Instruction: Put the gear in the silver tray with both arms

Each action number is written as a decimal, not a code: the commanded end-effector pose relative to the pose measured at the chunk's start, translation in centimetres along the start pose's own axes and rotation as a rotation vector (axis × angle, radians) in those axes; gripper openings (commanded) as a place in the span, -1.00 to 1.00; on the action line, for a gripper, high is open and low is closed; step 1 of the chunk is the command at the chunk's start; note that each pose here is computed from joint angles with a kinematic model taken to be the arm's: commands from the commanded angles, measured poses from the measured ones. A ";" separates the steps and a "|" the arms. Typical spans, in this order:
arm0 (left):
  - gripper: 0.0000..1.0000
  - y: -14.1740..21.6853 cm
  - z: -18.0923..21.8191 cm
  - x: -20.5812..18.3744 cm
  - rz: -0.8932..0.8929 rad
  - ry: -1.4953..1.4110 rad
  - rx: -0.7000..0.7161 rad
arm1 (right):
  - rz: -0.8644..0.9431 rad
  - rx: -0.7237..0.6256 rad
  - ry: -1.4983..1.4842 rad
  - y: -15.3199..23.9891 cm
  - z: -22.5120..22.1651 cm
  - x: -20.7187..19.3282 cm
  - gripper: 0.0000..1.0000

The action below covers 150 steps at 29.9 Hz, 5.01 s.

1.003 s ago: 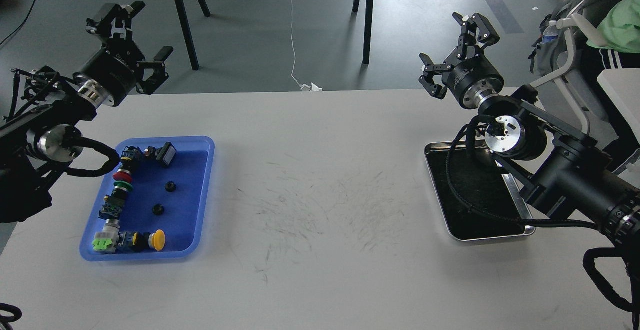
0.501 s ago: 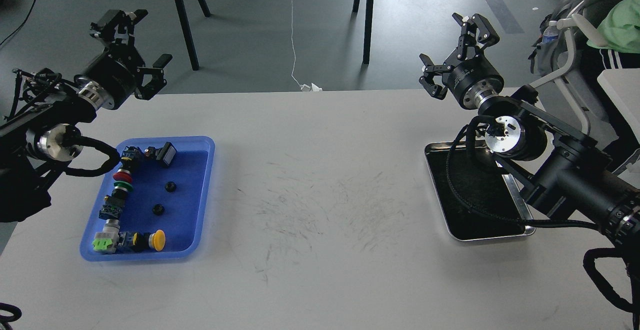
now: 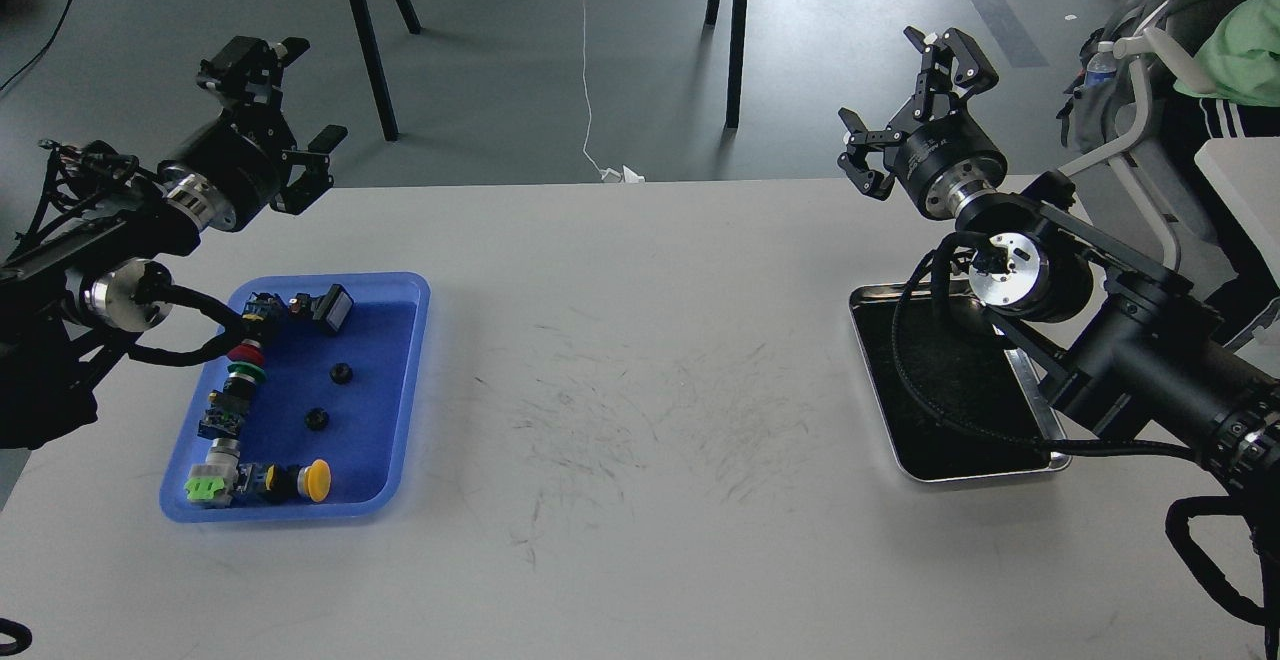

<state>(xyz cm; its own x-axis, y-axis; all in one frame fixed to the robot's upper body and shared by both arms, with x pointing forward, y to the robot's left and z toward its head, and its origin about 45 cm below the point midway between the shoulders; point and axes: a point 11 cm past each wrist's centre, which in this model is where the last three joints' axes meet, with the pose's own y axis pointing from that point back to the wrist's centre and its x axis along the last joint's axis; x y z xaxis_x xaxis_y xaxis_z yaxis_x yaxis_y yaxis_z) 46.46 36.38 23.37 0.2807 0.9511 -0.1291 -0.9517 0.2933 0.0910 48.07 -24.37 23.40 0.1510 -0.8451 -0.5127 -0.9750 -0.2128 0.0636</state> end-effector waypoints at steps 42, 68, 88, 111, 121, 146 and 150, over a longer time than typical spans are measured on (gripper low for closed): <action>0.97 4.0 2.5 -5.0 -0.293 -0.526 0.092 | 0.007 -0.013 -0.008 0.5 1.0 0.4 0.96; 0.97 7.8 -1.0 -3.0 -0.428 -1.094 0.199 | 0.007 -0.016 -0.015 0.6 1.4 0.3 0.96; 0.89 11.8 -7.3 -1.0 -0.553 -1.322 0.305 | 0.005 -0.010 -0.018 0.5 1.2 0.1 0.96; 0.67 12.9 -12.4 -0.1 -0.568 -1.406 0.346 | 0.005 -0.004 -0.020 0.4 0.9 0.1 0.96; 0.58 12.9 -13.4 0.2 -0.556 -1.420 0.357 | 0.006 -0.005 -0.019 0.5 1.0 0.1 0.96; 0.35 13.0 -15.1 -0.1 -0.554 -1.432 0.354 | 0.007 -0.013 -0.009 0.5 1.1 0.1 0.96; 0.35 12.7 -15.2 -0.3 -0.556 -1.432 0.350 | 0.012 -0.012 -0.005 0.6 1.0 0.4 0.96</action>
<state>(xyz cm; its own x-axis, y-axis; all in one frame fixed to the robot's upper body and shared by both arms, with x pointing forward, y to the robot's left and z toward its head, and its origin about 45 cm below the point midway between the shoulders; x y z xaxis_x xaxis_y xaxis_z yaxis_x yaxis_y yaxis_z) 32.33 38.50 9.66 0.6443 -0.0390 0.7638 -0.6773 0.4345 0.5936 47.41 -24.11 22.37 0.1409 -0.8433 -0.5187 -0.9741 -0.2117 0.0794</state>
